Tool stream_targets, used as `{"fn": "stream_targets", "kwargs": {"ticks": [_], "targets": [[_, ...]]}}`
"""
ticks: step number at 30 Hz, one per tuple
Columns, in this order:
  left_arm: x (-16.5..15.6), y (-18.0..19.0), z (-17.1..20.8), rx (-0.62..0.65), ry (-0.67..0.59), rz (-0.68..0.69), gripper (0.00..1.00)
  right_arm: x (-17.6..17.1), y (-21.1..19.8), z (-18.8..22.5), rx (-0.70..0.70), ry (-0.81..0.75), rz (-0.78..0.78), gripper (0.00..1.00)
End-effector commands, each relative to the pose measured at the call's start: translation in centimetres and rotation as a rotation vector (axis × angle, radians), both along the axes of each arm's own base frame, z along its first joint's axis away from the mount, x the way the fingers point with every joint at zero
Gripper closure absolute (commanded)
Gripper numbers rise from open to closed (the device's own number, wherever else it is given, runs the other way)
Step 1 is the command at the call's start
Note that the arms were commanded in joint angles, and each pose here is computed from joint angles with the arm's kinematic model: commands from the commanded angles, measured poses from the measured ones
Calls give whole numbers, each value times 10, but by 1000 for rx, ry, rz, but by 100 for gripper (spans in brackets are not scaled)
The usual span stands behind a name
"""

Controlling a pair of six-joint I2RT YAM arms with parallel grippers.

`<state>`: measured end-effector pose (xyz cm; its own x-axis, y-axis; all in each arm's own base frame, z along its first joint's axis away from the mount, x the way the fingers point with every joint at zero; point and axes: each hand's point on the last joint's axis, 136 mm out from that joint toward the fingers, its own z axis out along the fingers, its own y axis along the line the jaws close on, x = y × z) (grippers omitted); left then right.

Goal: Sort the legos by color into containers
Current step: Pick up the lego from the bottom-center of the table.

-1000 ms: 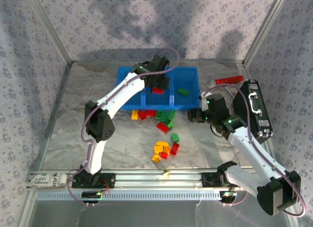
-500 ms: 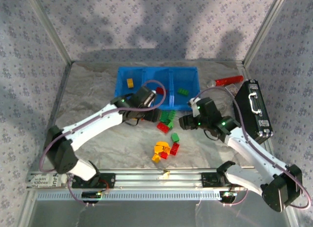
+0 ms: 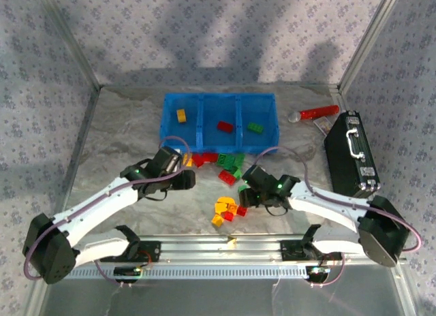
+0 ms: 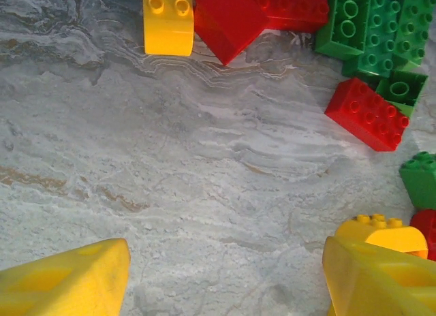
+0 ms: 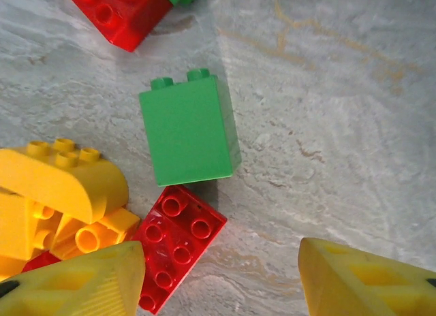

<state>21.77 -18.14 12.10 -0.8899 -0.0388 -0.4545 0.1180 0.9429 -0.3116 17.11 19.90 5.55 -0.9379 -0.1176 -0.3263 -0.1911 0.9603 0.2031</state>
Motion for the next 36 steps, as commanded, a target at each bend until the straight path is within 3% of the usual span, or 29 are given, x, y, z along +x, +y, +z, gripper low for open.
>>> {"fn": "stream_targets", "kwargs": {"ticks": [1, 12, 27, 36], "targets": [[-3, 0, 5, -39, -4, 16, 25, 2, 5, -7, 4, 15, -116, 38], [-4, 9, 3, -23, -12, 35, 25, 1, 14, -32, -23, 70, -181, 47], [-3, 17, 4, -29, -22, 55, 26, 3, 16, -7, -31, -54, -242, 47], [-5, 19, 1, -32, -18, 61, 26, 3, 35, -13, -10, -38, -187, 47]]}}
